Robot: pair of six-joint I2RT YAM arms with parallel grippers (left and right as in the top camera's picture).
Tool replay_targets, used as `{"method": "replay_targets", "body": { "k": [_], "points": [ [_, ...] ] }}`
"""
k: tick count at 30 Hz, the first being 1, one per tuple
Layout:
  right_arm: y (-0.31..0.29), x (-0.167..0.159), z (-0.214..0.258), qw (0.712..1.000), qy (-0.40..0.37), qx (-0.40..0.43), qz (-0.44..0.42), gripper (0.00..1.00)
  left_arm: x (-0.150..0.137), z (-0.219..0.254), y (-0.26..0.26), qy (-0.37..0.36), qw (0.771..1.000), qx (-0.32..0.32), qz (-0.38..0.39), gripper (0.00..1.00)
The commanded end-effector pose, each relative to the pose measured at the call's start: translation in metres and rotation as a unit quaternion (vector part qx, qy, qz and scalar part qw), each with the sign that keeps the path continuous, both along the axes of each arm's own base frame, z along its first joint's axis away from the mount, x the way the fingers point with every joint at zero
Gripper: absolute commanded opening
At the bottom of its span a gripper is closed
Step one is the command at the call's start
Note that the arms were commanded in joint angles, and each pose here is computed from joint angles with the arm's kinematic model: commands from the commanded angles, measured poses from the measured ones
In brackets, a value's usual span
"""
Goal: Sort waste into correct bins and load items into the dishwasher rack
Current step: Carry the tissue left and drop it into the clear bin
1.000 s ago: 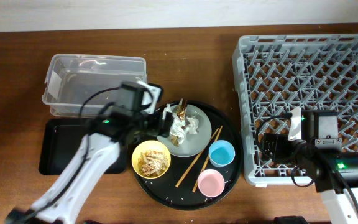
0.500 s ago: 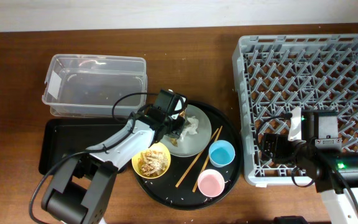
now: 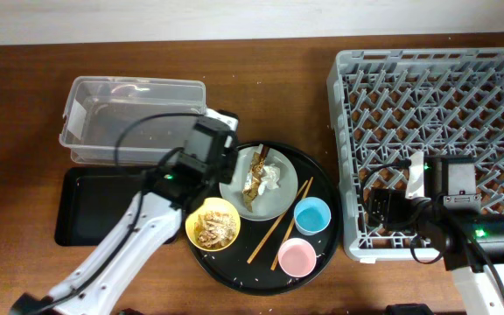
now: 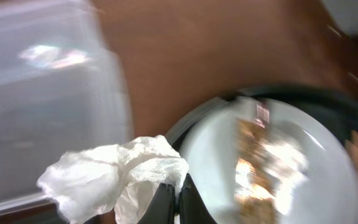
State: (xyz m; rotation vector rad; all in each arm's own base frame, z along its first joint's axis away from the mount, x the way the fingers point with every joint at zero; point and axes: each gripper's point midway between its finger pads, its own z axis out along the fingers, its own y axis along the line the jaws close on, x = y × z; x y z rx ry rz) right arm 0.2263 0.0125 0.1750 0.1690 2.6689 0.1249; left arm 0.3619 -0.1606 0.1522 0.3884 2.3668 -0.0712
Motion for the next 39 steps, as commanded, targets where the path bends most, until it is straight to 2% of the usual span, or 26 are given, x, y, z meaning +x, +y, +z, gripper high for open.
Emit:
{"method": "replay_targets", "body": {
  "k": [1, 5, 7, 10, 13, 16, 19, 20, 23, 27, 35, 39],
  "points": [
    [0.002, 0.003, 0.007, 1.000, -0.010, 0.003, 0.003, 0.98, 0.029, 0.040, 0.068, -0.074, 0.990, 0.025, 0.114, 0.00],
    [0.002, 0.003, 0.007, 1.000, -0.010, 0.003, 0.003, 0.98, 0.056, 0.046, 0.111, -0.105, 0.979, 0.015, 0.175, 0.01],
    [0.002, 0.003, 0.007, 1.000, -0.010, 0.003, 0.003, 0.98, 0.068, 0.043, 0.128, -0.115, 0.973, 0.013, 0.198, 0.05],
    [0.002, 0.003, 0.007, 1.000, -0.010, 0.003, 0.003, 0.98, 0.083, 0.030, 0.135, -0.113, 0.973, 0.001, 0.201, 0.43],
    [0.002, 0.003, 0.007, 1.000, -0.010, 0.003, 0.003, 0.98, 0.088, 0.027, 0.129, -0.114, 0.975, -0.011, 0.190, 0.52],
    [0.002, 0.003, 0.007, 1.000, -0.010, 0.003, 0.003, 0.98, 0.082, 0.034, 0.101, -0.106, 0.984, -0.050, 0.137, 0.53],
    [0.002, 0.003, 0.007, 1.000, -0.010, 0.003, 0.003, 0.98, 0.057, 0.026, 0.037, -0.049, 0.992, -0.118, 0.022, 0.53],
    [0.002, 0.003, 0.007, 1.000, -0.010, 0.003, 0.003, 0.98, 0.047, 0.020, 0.019, -0.028, 0.991, -0.129, -0.007, 0.56],
    [0.002, 0.003, 0.007, 1.000, -0.010, 0.003, 0.003, 0.98, 0.019, -0.007, -0.020, 0.034, 0.990, -0.122, -0.058, 0.60],
    [0.002, 0.003, 0.007, 1.000, -0.010, 0.003, 0.003, 0.98, -0.001, -0.045, -0.062, 0.082, 0.986, -0.103, -0.107, 0.64],
    [0.002, 0.003, 0.007, 1.000, -0.010, 0.003, 0.003, 0.98, -0.014, -0.123, -0.074, 0.161, 0.979, -0.060, -0.112, 0.63],
    [0.002, 0.003, 0.007, 1.000, -0.010, 0.003, 0.003, 0.98, -0.017, -0.139, -0.071, 0.181, 0.976, -0.051, -0.109, 0.27]
  ]
}}
